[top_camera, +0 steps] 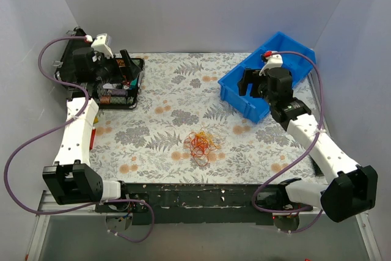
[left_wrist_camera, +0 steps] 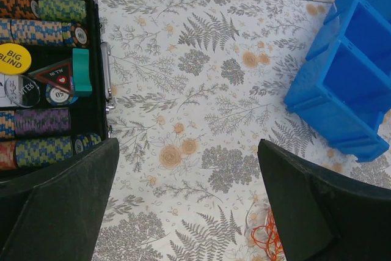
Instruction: Untangle the cables
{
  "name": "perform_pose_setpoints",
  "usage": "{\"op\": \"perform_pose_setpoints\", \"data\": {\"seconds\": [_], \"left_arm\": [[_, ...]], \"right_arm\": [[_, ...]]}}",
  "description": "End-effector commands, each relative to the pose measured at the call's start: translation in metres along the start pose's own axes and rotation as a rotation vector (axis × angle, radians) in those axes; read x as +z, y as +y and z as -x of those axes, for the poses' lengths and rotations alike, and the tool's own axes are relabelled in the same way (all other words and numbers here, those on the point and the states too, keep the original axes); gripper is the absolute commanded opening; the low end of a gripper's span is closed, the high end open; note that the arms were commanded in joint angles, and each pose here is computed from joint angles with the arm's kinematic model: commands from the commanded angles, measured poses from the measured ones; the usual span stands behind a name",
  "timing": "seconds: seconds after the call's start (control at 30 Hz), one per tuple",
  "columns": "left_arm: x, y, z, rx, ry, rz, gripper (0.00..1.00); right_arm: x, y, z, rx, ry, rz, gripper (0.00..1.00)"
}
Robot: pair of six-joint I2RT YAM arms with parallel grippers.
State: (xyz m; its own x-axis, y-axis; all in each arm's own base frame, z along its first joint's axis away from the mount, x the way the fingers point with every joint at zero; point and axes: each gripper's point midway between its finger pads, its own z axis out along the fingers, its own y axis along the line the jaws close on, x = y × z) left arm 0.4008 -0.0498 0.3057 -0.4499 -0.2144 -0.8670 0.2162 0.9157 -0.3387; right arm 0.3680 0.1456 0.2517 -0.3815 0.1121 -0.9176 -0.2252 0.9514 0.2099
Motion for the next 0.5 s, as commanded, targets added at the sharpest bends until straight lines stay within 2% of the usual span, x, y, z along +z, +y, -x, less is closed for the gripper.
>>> {"op": "perform_pose_setpoints", "data": {"seconds": [0.0,0.13,0.33,0.47], "left_arm": [[-0.007,0.002,0.016,0.021,-0.077,0.028,0.98],[0.0,-0.006,-0.006,0.083,-0.011,-0.065,0.98],[0.007,0.007,-0.015,0.056,0.041,-0.01,0.98],[0.01,0.007,-0.023,0.05,0.087,-0.028,0.98]], "right_arm": [[0.009,0.005,0.012,-0.079,-0.052,-0.019,0.92],[0.023,0.008,-0.007,-0.15,-0.006,-0.055,0.93],[0.051,0.01,-0.038,-0.219,0.08,-0.061,0.89],[0.07,0.013,-0.054,-0.221,0.111,-0.044,0.88]]}}
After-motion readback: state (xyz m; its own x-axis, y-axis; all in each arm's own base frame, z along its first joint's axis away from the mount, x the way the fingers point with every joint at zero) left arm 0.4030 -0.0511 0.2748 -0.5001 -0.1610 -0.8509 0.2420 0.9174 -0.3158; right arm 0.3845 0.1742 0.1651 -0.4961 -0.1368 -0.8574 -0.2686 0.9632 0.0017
